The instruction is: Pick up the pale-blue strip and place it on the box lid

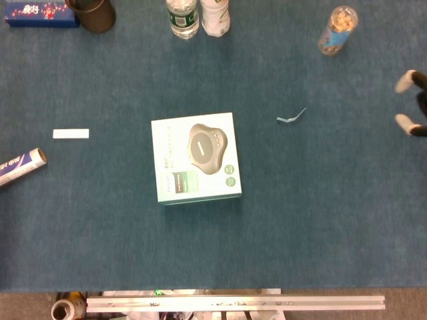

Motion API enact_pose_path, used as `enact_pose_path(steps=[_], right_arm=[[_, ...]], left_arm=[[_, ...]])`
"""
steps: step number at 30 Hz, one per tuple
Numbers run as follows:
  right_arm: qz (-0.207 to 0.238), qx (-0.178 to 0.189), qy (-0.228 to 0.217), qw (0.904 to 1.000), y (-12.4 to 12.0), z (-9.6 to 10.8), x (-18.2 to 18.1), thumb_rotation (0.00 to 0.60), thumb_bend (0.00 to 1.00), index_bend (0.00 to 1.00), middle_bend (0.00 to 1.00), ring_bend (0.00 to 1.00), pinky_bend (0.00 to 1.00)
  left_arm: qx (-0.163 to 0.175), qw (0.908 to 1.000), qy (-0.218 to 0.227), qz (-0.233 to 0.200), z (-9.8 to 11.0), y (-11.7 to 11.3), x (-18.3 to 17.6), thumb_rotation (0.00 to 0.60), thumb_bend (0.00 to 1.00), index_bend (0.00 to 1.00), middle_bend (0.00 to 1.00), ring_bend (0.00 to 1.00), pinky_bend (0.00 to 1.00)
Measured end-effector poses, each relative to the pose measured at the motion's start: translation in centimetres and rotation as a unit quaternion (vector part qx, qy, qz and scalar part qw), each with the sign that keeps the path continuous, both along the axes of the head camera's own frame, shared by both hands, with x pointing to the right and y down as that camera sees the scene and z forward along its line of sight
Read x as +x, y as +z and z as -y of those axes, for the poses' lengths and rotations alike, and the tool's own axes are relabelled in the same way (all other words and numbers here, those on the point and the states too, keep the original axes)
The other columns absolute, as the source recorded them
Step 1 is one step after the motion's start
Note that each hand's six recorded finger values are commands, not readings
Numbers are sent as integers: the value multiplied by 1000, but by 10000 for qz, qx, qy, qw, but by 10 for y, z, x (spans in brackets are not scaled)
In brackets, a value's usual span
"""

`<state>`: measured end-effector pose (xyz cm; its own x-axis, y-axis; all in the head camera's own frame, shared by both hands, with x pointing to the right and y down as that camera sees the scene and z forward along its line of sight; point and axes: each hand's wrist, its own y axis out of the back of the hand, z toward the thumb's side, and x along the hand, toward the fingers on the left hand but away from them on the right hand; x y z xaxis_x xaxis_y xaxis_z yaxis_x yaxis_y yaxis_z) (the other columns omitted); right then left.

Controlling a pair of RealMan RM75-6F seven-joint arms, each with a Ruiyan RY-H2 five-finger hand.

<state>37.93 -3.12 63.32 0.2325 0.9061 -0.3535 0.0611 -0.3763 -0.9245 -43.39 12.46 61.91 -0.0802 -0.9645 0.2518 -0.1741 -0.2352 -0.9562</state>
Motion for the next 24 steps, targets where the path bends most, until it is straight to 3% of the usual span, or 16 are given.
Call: enact_pose_path(steps=[9,24], right_arm=[[-244,-328,-433,9982,42,21,-44,600,199,490,1000,1000,1000],[-676,-703,-895,9912,97,35,-98,600,200,513,1000,1000,1000]], left_arm=[[31,9999,112,26,3,-3,5,600,270,133,293,242,128],[42,9999,126,72,1,-7,5,600,270,133,293,242,128]])
